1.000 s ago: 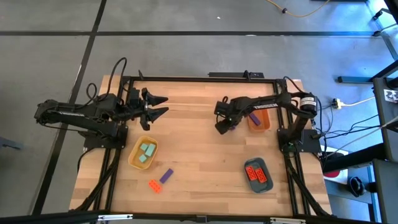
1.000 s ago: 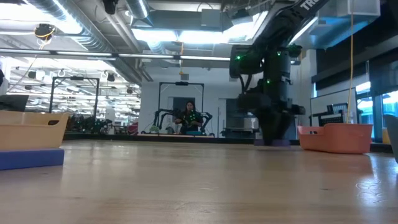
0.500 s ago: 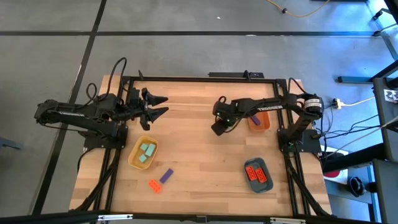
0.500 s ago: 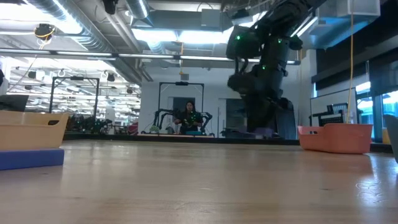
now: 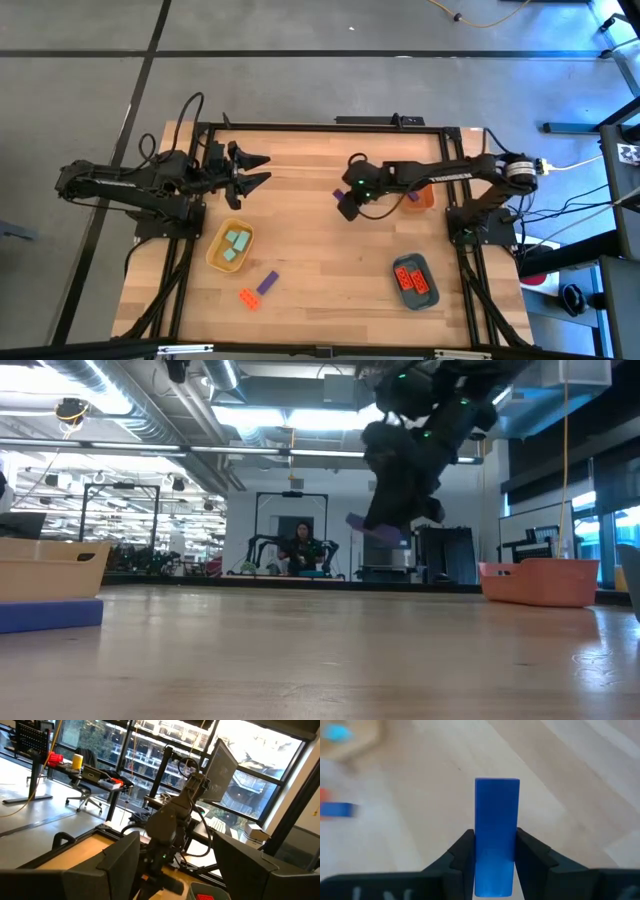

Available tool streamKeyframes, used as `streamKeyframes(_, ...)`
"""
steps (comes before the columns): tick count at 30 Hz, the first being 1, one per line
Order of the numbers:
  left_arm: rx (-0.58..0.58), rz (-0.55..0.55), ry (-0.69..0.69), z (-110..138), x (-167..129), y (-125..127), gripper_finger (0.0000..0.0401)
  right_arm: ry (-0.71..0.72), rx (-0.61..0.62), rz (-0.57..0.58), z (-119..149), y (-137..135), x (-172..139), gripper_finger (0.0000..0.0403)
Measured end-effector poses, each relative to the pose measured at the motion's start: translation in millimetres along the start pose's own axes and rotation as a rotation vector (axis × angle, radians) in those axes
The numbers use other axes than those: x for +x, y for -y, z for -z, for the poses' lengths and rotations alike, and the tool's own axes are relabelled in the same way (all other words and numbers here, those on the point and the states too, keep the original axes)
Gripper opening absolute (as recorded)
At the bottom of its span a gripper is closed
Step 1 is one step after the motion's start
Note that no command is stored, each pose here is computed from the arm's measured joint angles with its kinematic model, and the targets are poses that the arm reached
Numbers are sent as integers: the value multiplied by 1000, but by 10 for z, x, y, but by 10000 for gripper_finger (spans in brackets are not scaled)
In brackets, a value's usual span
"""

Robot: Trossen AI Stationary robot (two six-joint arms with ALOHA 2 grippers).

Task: Sort & place blocks by color
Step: Put the top purple block into the orange bin

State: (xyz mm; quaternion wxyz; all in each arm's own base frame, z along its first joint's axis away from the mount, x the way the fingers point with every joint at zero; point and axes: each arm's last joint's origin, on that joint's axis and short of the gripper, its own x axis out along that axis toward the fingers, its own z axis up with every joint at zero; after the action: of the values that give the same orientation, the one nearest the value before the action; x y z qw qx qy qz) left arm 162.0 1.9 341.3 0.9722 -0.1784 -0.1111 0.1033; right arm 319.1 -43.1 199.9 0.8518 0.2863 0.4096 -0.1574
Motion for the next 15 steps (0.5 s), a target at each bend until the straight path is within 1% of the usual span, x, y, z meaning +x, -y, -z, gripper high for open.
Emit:
streamKeyframes(4, 3, -1, -1, 1, 0, -1, 243, 106, 35, -160, 126, 44, -133, 105)
streamKeyframes(7, 4, -2, -1, 1, 0, -1, 243, 194, 65, -254, 209, 81, -233, 105)
streamKeyframes(11, 6, -19, -1, 4, 0, -7, 243, 335, 70, -369, 207, 67, -396, 105)
streamKeyframes(15, 7, -20, -5, 9, 0, -9, 243, 446, 39, -450, 137, -14, -552, 105)
